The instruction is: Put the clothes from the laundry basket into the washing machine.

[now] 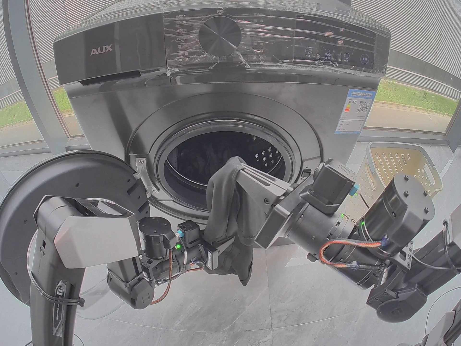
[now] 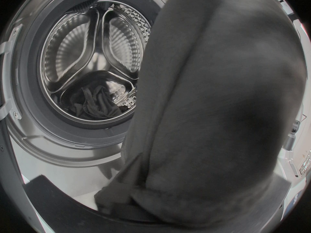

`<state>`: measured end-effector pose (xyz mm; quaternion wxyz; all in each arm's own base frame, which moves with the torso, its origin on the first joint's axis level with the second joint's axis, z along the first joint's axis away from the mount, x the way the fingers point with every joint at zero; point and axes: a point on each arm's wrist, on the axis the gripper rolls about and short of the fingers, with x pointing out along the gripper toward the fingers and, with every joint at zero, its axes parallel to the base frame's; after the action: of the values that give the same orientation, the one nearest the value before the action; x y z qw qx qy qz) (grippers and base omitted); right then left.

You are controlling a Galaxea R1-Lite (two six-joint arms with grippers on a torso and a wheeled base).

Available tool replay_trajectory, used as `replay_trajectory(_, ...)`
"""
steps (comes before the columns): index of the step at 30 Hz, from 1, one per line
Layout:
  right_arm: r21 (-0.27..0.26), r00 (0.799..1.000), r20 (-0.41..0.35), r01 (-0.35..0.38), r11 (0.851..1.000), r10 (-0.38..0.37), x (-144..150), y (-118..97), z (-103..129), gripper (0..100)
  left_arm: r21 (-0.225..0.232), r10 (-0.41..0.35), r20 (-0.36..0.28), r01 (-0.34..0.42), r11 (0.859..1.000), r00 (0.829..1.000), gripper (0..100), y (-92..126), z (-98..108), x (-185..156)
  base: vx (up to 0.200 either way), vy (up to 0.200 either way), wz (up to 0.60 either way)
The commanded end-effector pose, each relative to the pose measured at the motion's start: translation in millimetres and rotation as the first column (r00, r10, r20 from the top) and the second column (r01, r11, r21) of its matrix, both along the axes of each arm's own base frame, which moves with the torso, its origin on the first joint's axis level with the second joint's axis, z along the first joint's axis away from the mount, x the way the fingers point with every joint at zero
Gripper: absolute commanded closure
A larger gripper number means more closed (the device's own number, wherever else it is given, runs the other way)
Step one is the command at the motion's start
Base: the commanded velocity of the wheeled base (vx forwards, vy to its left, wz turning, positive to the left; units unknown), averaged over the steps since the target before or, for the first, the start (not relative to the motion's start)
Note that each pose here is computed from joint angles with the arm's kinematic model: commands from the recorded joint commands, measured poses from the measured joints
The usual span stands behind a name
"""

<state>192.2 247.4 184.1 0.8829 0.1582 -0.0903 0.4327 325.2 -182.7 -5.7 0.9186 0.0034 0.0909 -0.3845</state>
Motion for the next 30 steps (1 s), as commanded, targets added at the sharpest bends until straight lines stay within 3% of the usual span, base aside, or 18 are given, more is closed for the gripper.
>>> replay_trajectory(1,-0.003,1.0,-0.002,0.012,1.0,-0.012,4.0,-1.8,-0.5,100,-0.007,-0.02,0.008,0.02,1.0,1.0,100,-5.8,5.3,-4.8,0.0,0.0,0.0)
replay_trajectory(5,-0.006,0.999,-0.001,0.051,0.999,-0.051,16.5,-7.9,-0.8,100,-0.024,-0.027,0.035,0.028,0.999,0.999,100,-2.8,26.4,-13.7,0.0,0.0,0.0)
replay_trajectory(7,-0.006,0.999,-0.001,0.051,0.999,-0.051,16.5,-7.9,-0.8,100,-0.024,-0.027,0.035,0.028,0.999,0.999,100,-2.8,26.4,-13.7,0.0,0.0,0.0)
replay_trajectory(8,-0.019,0.995,-0.009,0.097,0.995,-0.098,35.6,-11.0,-7.7,100,-0.034,-0.045,0.049,0.047,0.998,0.998,100,2.9,46.3,-29.6,0.0,0.0,0.0)
replay_trajectory(12,-0.019,0.989,-0.009,0.146,0.989,-0.146,56.5,-14.1,-12.1,100,-0.031,-0.069,0.052,0.07,0.997,0.996,100,11.2,63.8,-53.0,0.0,0.0,0.0)
replay_trajectory(17,-0.043,0.982,-0.026,0.186,0.982,-0.188,83.9,-14.5,-28.2,100,-0.044,-0.165,0.057,0.167,0.985,0.985,100,30.9,91.8,-98.1,0.0,0.0,0.0)
replay_trajectory(21,-0.082,0.979,-0.057,0.19,0.978,-0.195,92.4,-10.3,-50.2,100,-0.085,-0.219,0.051,0.223,0.971,0.974,100,47.2,107.2,-122.2,0.0,0.0,0.0)
replay_trajectory(26,-0.127,0.974,-0.092,0.193,0.973,-0.205,98.9,-9.4,-70.9,100,-0.177,-0.258,0.015,0.257,0.95,0.966,100,54.7,120.2,-134.5,0.0,0.0,0.0)
replay_trajectory(30,-0.168,0.971,-0.122,0.185,0.968,-0.206,97.2,-12.1,-87.0,100,-0.183,-0.251,0.037,0.253,0.95,0.967,100,53.9,124.6,-132.2,0.0,0.0,0.0)
